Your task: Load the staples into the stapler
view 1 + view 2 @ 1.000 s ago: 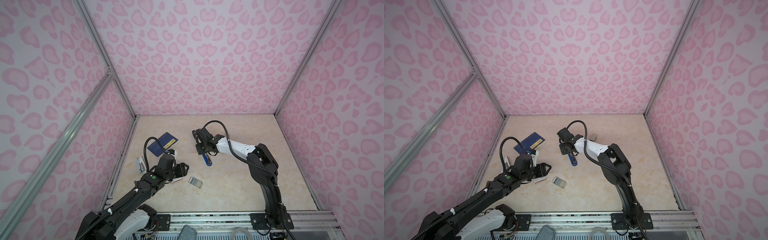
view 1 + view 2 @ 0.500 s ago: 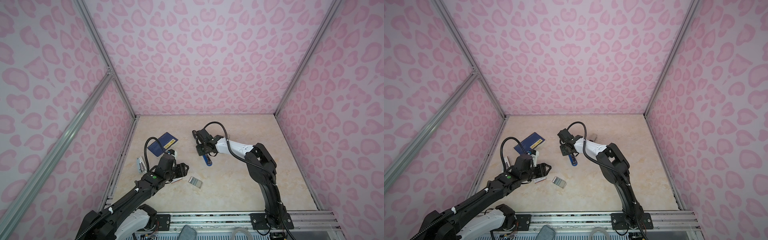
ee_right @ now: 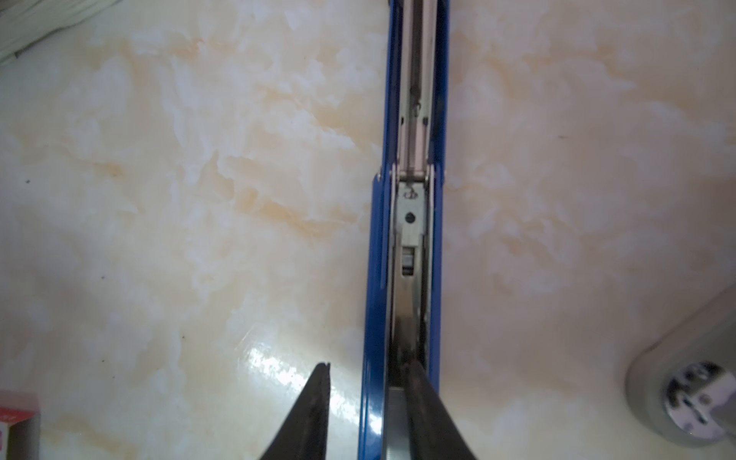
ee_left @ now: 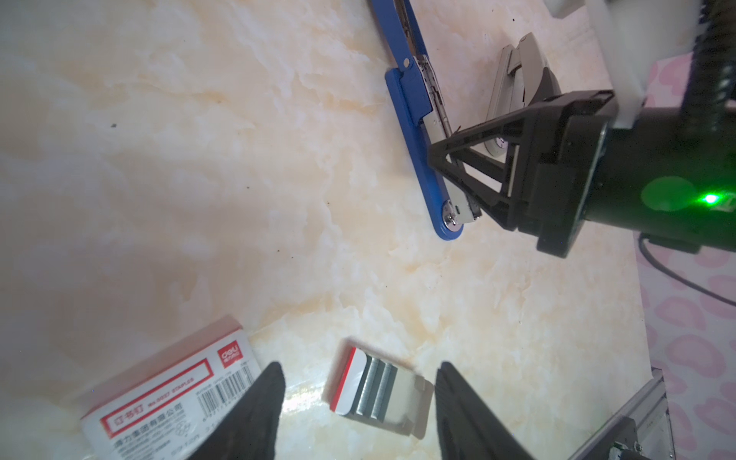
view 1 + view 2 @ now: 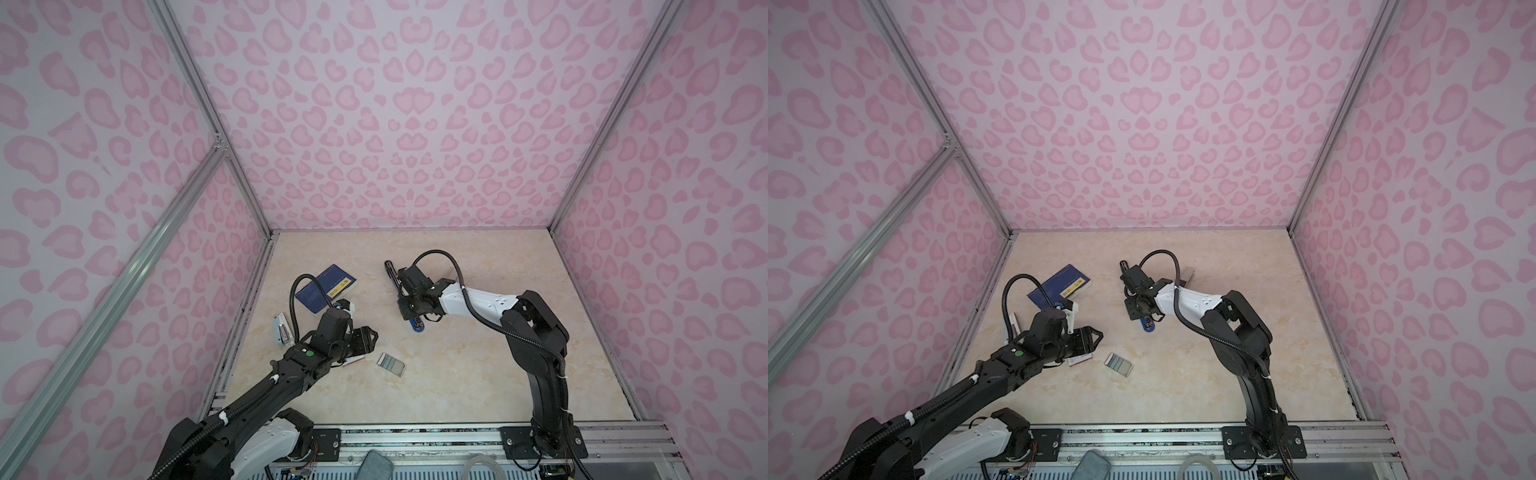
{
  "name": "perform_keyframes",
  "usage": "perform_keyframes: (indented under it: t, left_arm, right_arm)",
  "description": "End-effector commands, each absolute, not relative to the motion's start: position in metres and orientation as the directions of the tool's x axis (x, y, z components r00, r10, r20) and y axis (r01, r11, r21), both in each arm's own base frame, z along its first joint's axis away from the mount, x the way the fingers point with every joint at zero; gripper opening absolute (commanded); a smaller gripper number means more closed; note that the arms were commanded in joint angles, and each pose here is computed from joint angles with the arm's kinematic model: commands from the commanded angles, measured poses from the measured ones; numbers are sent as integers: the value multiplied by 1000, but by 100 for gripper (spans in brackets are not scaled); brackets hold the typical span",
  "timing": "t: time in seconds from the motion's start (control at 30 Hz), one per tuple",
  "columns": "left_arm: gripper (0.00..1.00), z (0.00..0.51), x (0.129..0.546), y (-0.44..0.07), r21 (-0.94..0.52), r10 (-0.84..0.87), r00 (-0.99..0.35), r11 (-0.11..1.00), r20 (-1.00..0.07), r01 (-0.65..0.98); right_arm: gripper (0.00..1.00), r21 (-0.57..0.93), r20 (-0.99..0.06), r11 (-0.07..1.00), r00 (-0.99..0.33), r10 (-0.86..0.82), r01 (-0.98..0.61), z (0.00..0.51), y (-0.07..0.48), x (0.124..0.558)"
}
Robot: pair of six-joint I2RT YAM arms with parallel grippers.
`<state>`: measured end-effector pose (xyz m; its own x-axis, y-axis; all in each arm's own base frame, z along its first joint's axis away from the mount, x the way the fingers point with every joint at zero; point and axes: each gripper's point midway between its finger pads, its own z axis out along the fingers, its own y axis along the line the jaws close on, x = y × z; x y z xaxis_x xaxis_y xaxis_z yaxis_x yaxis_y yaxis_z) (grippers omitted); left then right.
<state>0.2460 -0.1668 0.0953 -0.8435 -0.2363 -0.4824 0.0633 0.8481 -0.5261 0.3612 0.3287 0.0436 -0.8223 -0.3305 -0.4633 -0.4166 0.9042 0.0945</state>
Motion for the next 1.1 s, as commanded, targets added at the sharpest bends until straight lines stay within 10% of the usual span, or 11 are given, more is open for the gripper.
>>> perform_keyframes:
  t: [0.0,1.07]
  left_arm:
    - [63,103,251,-170,-538,-243,-830,839,-502,80]
    - [63,108,254,-167,-534,-262,-818,843,-513,65]
  right_arm:
    - [34,87,-396,907,-850,-348,-412,31,317,342]
    - [42,165,-410,913,-868,-281,-374,44,306,322]
